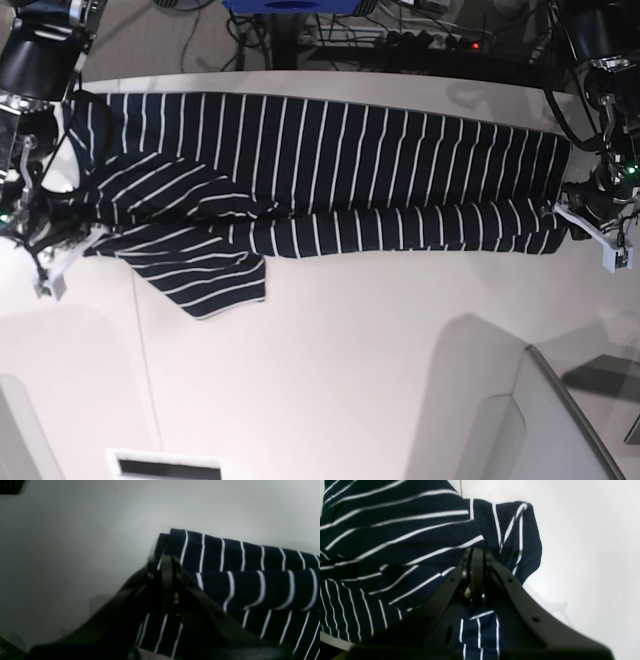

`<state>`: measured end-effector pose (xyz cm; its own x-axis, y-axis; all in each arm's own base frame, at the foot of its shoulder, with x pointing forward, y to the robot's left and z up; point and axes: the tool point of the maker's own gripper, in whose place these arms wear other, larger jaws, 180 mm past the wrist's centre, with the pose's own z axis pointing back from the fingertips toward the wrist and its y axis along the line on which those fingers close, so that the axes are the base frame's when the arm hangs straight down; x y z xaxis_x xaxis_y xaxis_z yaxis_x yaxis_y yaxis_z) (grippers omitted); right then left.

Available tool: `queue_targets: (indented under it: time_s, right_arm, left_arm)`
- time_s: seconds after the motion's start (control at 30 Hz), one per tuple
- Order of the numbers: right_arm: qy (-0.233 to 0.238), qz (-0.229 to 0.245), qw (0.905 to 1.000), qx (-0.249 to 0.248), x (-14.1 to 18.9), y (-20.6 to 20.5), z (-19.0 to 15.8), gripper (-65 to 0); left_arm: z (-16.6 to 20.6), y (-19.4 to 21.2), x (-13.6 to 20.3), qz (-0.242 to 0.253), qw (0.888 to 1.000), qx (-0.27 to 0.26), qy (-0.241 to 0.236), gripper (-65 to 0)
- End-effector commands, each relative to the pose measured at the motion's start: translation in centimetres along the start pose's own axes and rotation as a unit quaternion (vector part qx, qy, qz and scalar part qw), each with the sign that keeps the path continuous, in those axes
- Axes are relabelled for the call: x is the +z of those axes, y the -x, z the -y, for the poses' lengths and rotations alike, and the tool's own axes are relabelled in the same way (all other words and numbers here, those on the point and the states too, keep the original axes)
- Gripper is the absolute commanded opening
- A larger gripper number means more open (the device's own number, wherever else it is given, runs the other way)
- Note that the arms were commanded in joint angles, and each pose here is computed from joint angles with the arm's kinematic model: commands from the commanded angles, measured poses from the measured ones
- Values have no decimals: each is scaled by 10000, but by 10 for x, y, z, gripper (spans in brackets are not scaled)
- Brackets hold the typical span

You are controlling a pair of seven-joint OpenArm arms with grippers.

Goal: Layout the t-shirt on the table in an organized manner, then fold the t-shirt properly
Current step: 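Grasp the shirt side with the right gripper and fold it inward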

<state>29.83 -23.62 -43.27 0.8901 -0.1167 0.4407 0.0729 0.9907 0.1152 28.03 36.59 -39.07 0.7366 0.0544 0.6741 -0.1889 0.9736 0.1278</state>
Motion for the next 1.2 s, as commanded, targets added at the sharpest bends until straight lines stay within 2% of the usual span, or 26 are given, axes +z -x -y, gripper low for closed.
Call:
queue_targets:
  time_s: [0.0,0.23,0.3,0.43,0.5,0.7,0.87,1.0,1.07,1.17]
  right_arm:
    - [48,167,9998,37,5,-11,4,-650]
    - [-19,-337,9993,-184,-14,22,8,-642]
    - [-31,-382,9991,-196,-16,24,7,-582]
    - [-13,-299,9994,-179,-13,19,8,-402]
    - [32,-120,9998,-122,-5,10,8,-357]
    - [120,652,9977,163,27,-29,0,-359]
    - [-492,1195,9916,19,38,-74,-28,-353]
    - [-975,932,9902,-369,11,-83,-40,-354]
    - [-1210,687,9894,-409,-7,-84,-46,-357]
    - [-1546,574,9855,-390,-28,-86,-56,-357]
  left_arm:
    - [-7,-16,3,225,9997,-50,-80,-650]
    - [-1,17,-10,119,9999,68,11,-650]
    - [8,25,-15,71,9999,-15,107,-650]
    - [10,33,-17,13,9999,-17,137,-650]
    - [12,31,-17,51,9999,-32,153,-650]
    - [13,28,-18,90,9998,-32,164,-650]
    - [14,24,-18,209,9996,-29,174,-650]
    - [15,25,-18,200,9996,-25,179,-650]
    - [18,27,-19,185,9996,7,201,-650]
    - [19,28,-19,175,9996,21,210,-650]
